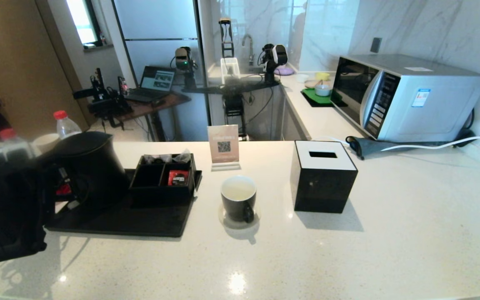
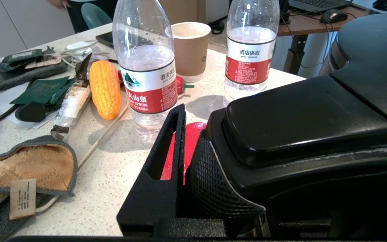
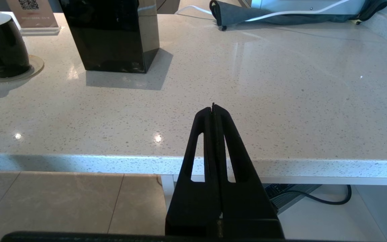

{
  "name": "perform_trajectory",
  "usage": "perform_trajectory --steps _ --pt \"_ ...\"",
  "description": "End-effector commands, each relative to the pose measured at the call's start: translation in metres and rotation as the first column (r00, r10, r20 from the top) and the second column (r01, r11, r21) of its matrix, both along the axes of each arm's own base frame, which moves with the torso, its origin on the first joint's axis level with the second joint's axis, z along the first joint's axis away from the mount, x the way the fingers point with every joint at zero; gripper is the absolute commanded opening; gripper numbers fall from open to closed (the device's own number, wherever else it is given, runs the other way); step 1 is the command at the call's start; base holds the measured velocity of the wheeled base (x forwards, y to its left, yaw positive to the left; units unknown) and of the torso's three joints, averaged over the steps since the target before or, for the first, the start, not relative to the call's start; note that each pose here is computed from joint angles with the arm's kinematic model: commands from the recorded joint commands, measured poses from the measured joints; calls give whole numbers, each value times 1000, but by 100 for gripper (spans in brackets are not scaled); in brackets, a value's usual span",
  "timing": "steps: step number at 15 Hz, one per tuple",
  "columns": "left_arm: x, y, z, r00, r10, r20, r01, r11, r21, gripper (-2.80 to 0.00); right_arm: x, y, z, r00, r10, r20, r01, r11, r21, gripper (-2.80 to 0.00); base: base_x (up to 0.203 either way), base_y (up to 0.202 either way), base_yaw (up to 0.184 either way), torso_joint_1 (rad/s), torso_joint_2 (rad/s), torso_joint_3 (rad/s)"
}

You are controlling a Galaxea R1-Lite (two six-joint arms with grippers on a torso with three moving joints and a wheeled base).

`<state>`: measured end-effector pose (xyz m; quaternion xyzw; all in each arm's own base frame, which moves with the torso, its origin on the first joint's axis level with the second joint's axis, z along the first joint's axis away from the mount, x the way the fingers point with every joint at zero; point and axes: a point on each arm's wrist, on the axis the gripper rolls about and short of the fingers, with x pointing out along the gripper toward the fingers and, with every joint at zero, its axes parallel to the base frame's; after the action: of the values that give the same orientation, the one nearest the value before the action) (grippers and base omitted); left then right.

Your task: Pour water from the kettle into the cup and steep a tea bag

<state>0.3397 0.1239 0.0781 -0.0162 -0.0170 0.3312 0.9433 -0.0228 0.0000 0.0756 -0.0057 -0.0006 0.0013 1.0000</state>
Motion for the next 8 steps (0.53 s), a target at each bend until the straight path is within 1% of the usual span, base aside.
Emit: perform_trajectory --steps 1,6,7,8 --pt "0 -4 3 1000 -6 30 5 1000 9 -280 0 0 0 1000 1 0 -1 1000 -1 -280 0 0 0 0 0 0" --pt "1 -7 4 999 -12 32 12 1000 8 -280 0 0 0 1000 1 0 -1 1000 -1 -280 0 0 0 0 0 0" --pt "0 -6 3 1000 -12 27 12 1000 6 0 0 0 0 1000 1 0 -1 1000 -1 -280 0 0 0 0 0 0" --pt "0 -6 3 1000 -12 28 11 1000 7 0 0 0 0 1000 1 0 -1 1000 -1 -280 0 0 0 0 0 0"
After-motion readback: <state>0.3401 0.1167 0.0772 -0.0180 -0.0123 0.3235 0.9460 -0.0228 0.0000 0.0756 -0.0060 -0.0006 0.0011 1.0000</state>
